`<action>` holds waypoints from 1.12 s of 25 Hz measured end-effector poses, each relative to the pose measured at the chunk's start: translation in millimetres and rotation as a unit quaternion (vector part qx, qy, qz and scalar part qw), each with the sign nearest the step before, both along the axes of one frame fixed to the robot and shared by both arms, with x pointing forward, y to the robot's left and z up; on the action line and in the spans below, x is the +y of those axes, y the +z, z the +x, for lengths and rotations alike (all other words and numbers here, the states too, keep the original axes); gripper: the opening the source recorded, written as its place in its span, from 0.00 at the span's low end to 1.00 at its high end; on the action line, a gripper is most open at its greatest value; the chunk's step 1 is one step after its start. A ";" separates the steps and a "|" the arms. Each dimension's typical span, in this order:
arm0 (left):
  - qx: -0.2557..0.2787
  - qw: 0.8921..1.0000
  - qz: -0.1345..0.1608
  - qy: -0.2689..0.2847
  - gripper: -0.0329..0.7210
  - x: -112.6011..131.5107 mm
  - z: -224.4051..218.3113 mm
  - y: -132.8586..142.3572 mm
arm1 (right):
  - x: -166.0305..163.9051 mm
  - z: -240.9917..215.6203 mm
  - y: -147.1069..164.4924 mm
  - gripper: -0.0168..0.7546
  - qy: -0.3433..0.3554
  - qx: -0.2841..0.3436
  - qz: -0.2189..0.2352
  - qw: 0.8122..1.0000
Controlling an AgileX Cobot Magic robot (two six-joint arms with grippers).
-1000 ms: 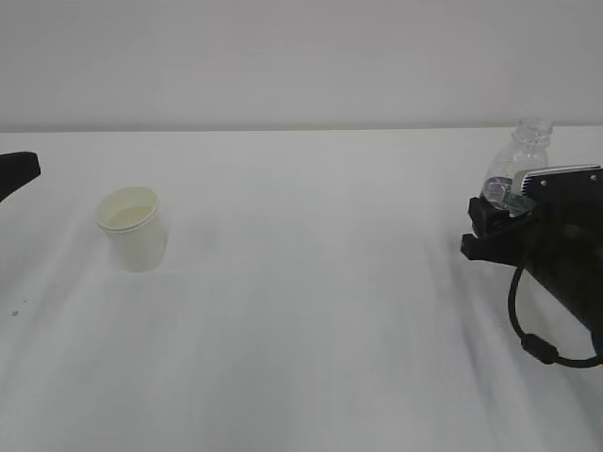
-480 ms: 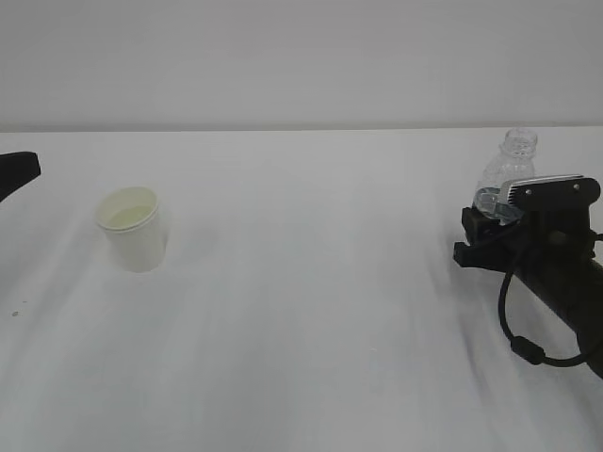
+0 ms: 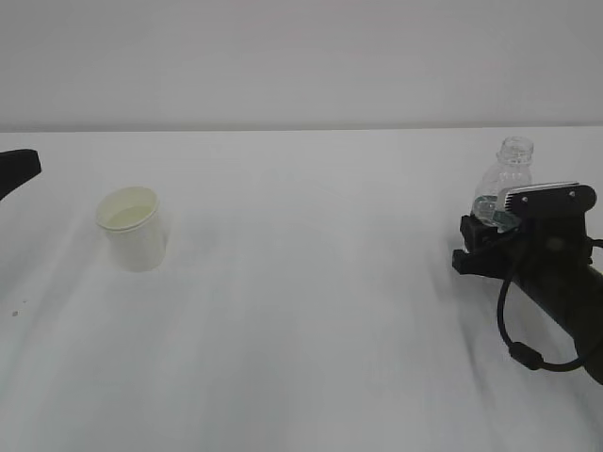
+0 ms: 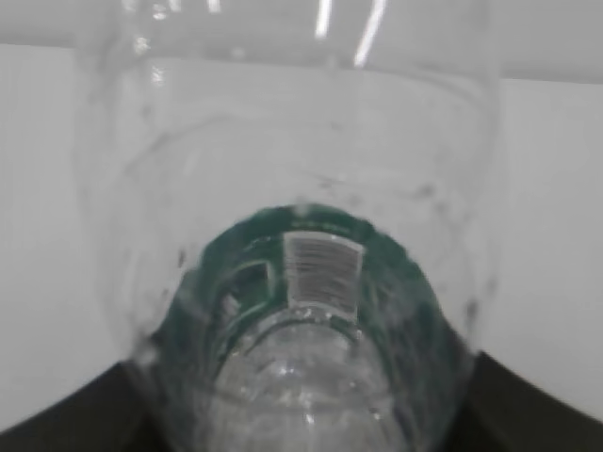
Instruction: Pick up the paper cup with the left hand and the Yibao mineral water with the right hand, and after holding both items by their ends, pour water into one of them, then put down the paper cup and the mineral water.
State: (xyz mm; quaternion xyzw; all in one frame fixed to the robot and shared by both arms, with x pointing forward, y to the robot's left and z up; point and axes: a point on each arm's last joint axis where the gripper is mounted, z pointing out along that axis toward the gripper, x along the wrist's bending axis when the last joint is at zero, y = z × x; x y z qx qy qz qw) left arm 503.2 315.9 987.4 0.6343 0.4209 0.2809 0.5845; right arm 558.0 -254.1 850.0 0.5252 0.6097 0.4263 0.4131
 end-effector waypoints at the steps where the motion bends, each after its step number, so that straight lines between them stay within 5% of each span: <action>1: 0.000 1.000 0.000 0.000 0.74 0.0 0.0 0.0 | 0.0 0.0 0.0 0.57 0.000 0.000 0.000 1.000; 8: 0.000 1.000 0.000 0.000 0.74 0.0 0.0 0.0 | 0.0 -0.1 -0.7 0.58 0.000 0.001 0.000 1.000; 16: -0.003 1.000 -0.003 -0.003 0.73 -0.5 -0.2 0.8 | 0.1 0.1 0.1 0.86 -0.001 -0.003 0.005 1.000; 28: -0.004 1.000 -0.003 -0.003 0.70 -0.5 -0.2 0.8 | 0.2 0.8 0.9 0.88 -0.001 -0.007 0.007 1.000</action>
